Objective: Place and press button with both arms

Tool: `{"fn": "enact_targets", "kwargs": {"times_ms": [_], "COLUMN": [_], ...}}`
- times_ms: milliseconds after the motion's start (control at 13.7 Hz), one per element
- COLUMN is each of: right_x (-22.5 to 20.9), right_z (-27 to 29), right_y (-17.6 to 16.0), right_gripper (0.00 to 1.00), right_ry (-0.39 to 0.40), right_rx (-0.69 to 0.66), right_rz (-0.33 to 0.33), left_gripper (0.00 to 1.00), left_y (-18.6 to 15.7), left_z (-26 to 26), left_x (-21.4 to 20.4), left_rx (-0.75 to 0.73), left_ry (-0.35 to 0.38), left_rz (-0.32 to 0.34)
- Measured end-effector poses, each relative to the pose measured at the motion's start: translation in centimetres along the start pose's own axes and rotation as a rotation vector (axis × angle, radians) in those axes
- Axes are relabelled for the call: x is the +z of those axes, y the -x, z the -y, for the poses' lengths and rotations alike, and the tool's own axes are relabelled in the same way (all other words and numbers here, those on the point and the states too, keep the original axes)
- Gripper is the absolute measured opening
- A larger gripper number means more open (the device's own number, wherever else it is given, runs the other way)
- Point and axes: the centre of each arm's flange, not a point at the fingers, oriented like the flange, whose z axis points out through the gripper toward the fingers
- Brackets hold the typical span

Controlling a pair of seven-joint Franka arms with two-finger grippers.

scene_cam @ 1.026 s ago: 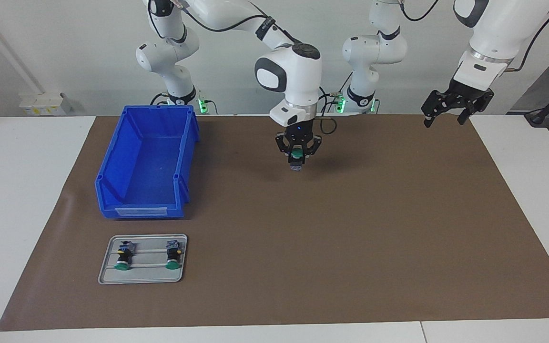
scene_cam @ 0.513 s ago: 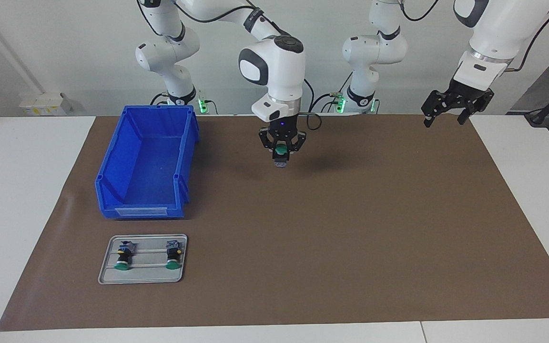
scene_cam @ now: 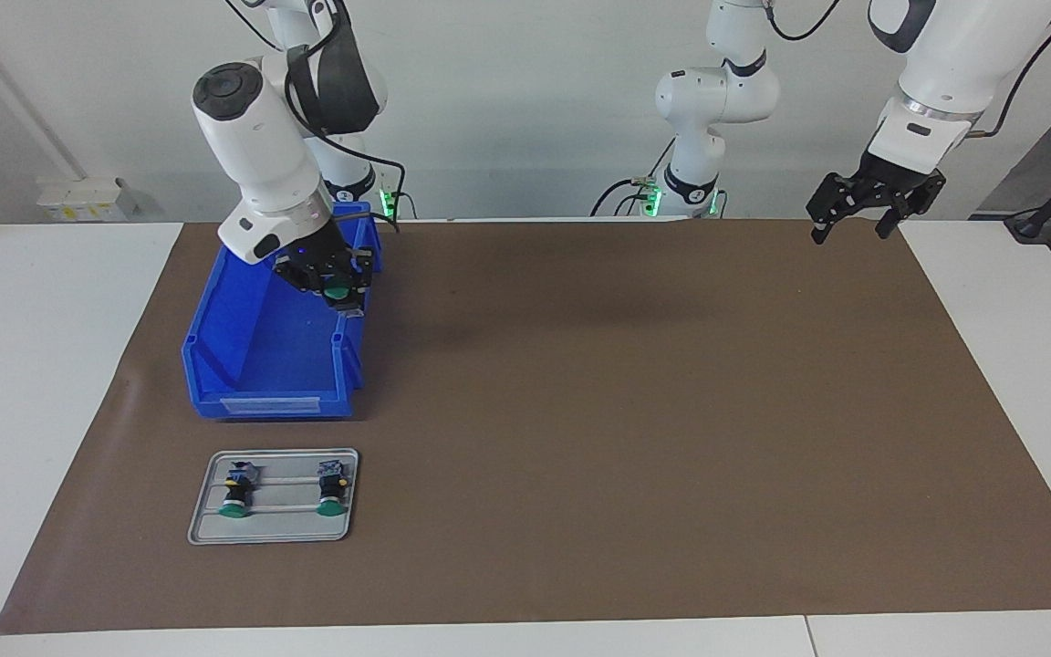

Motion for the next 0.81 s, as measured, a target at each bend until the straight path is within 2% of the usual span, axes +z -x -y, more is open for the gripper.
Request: {"fn": "enact_targets", "kwargs": {"times_ms": [147, 440, 659, 806], "right_x": [1.0, 5.4, 9.7, 11.8], "right_z": [-3.0, -9.5, -10.7, -11.0], "right_y": [-0.2, -1.0, -1.9, -2.4], "right_gripper": [0.42, 0.42, 0.42, 0.42], "right_ry": [-0.002, -0.023, -0.034, -0.037], "right_rx": [-0.036, 0.026, 0.045, 0.049], "right_rz": [0.039, 0.161, 0.234, 0.252], "left_gripper": [1.00, 1.00, 1.00, 1.00], "left_y": [0.0, 0.0, 0.0, 0.0], "left_z": [0.0, 0.0, 0.0, 0.0], "left_x": [0.0, 0.0, 0.0, 0.0], "left_rx": [0.000, 0.000, 0.000, 0.000], "left_ry": [0.000, 0.000, 0.000, 0.000], "left_rz": [0.000, 0.000, 0.000, 0.000]}}
